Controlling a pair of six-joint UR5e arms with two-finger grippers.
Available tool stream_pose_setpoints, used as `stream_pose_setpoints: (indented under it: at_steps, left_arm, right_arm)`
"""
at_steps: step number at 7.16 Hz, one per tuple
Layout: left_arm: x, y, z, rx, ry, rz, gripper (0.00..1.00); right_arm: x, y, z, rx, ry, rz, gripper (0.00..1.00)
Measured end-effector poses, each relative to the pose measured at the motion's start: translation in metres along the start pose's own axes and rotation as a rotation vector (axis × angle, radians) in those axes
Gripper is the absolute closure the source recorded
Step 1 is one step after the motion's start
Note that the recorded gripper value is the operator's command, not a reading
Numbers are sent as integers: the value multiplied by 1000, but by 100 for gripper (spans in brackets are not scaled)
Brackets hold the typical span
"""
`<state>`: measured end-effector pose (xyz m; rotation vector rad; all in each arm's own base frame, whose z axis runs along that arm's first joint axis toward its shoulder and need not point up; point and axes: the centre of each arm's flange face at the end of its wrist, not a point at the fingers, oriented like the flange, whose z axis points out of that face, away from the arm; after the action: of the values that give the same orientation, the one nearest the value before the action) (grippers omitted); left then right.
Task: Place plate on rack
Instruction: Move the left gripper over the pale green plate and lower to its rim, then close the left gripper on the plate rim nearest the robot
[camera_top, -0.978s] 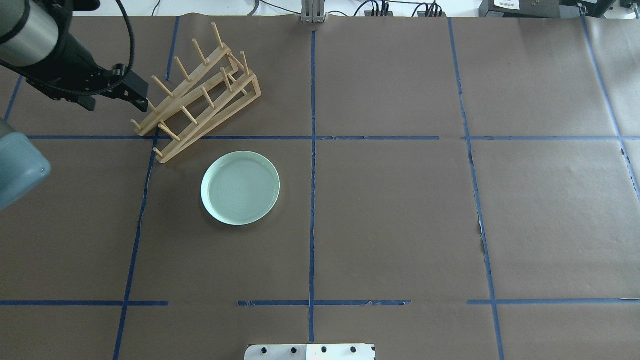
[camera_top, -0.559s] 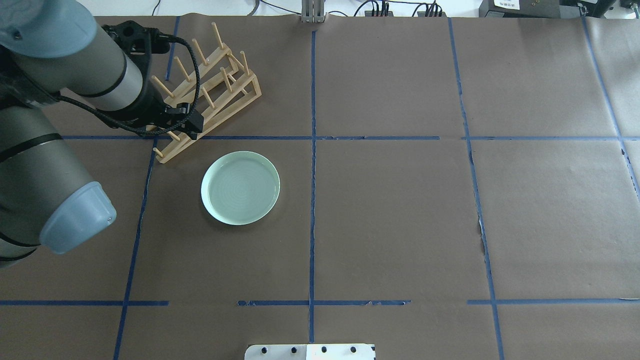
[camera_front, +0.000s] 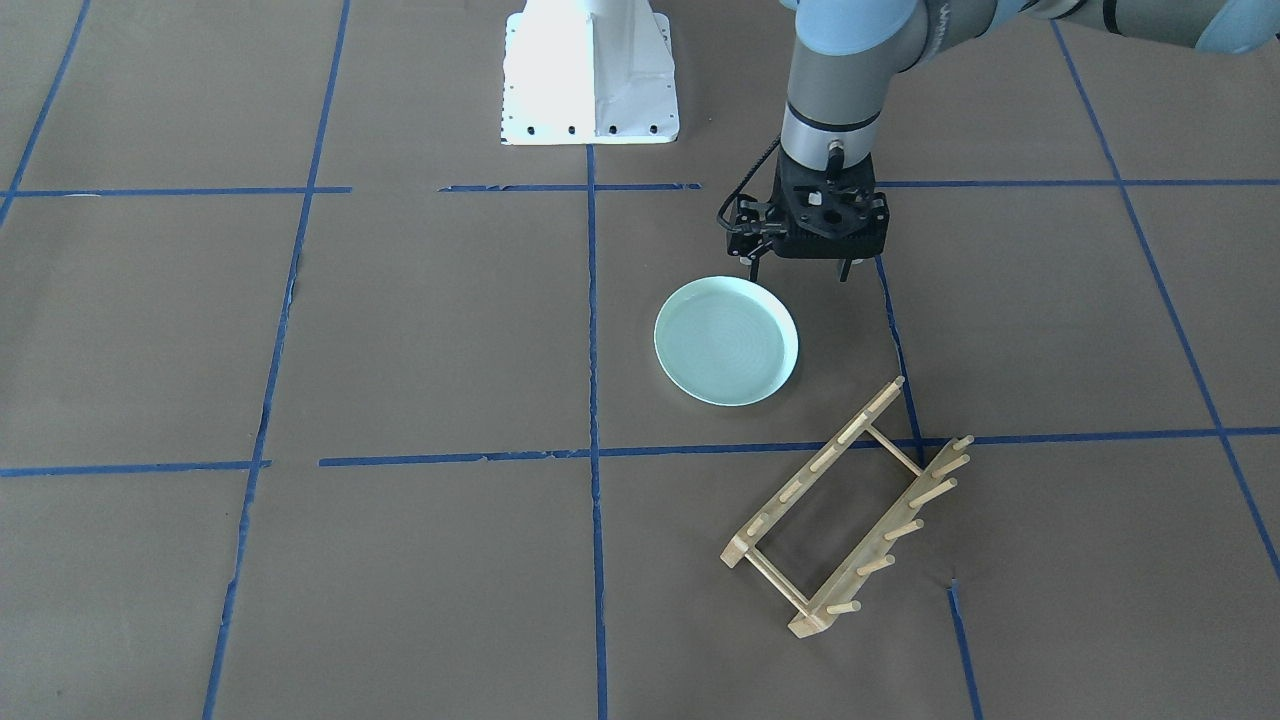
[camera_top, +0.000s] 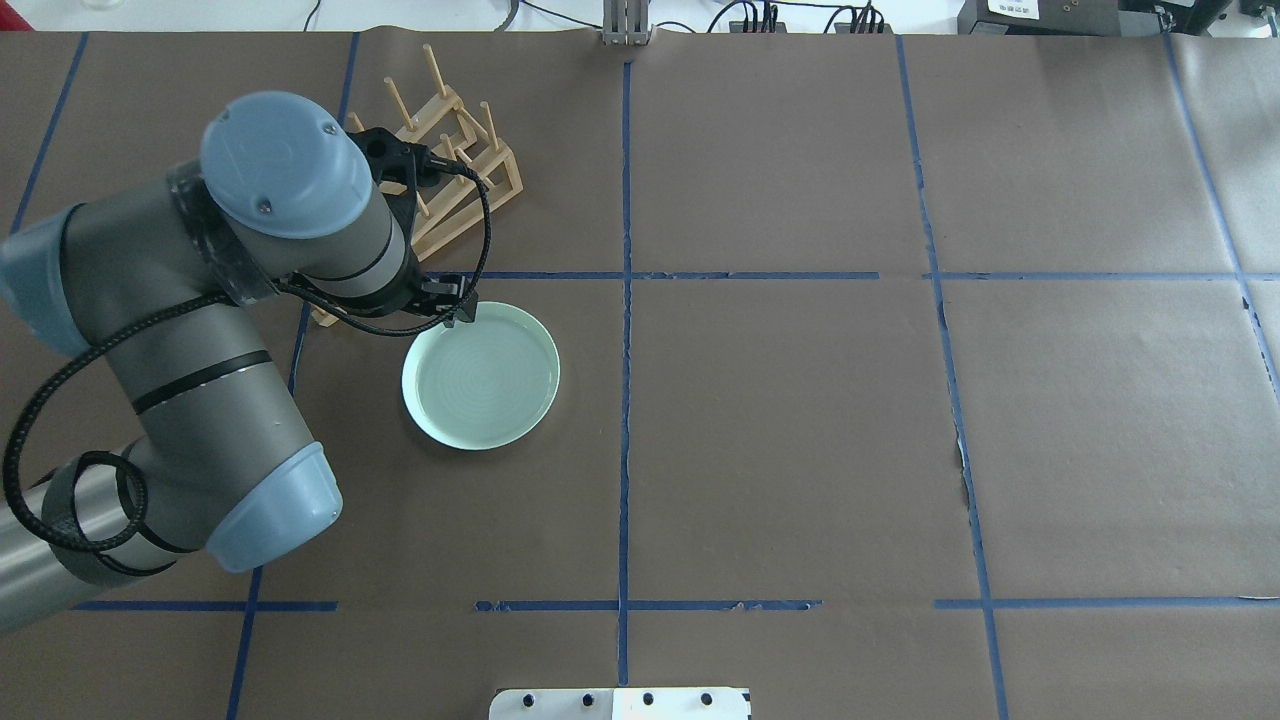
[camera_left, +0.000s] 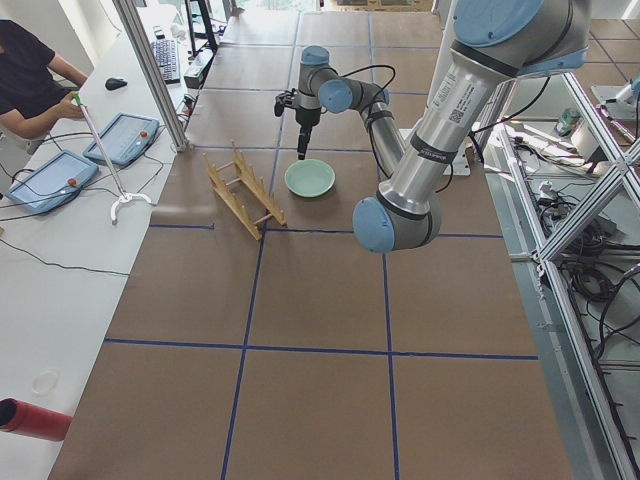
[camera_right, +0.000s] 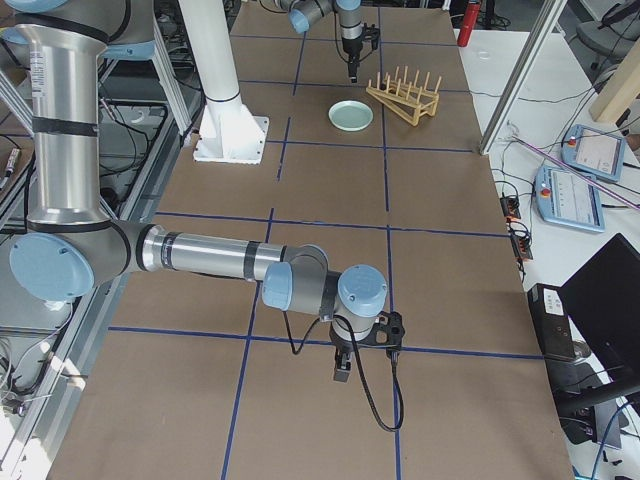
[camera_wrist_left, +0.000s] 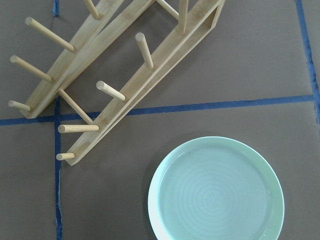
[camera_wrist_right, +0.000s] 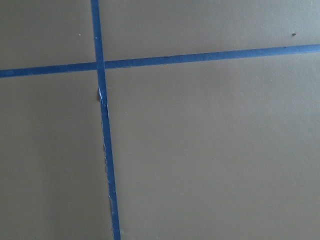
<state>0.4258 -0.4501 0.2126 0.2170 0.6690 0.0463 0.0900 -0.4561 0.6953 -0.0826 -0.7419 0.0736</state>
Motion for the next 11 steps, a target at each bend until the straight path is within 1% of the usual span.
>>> stream_pose_setpoints:
  at_steps: [2,5,7,8,9,11]
  left_arm:
    - [34,0,34,2,4,-3,0]
    - [74,-4,73,3,45,-44,0]
    - [96,4,100,-8,68,-61,0]
    - [103,9,116,-11,80,-69,2]
    - [109,14,126,-15,89,-70,7]
    - [114,19,132,-20,96,-66,18]
  right_arm:
    - [0,0,0,0,0,0,0]
    - [0,0,0,0,0,0,0]
    - [0,0,0,0,0,-1,0]
    - [0,0,0,0,0,0,0]
    - [0,0,0,0,0,0,0]
    - [0,0,0,0,0,0,0]
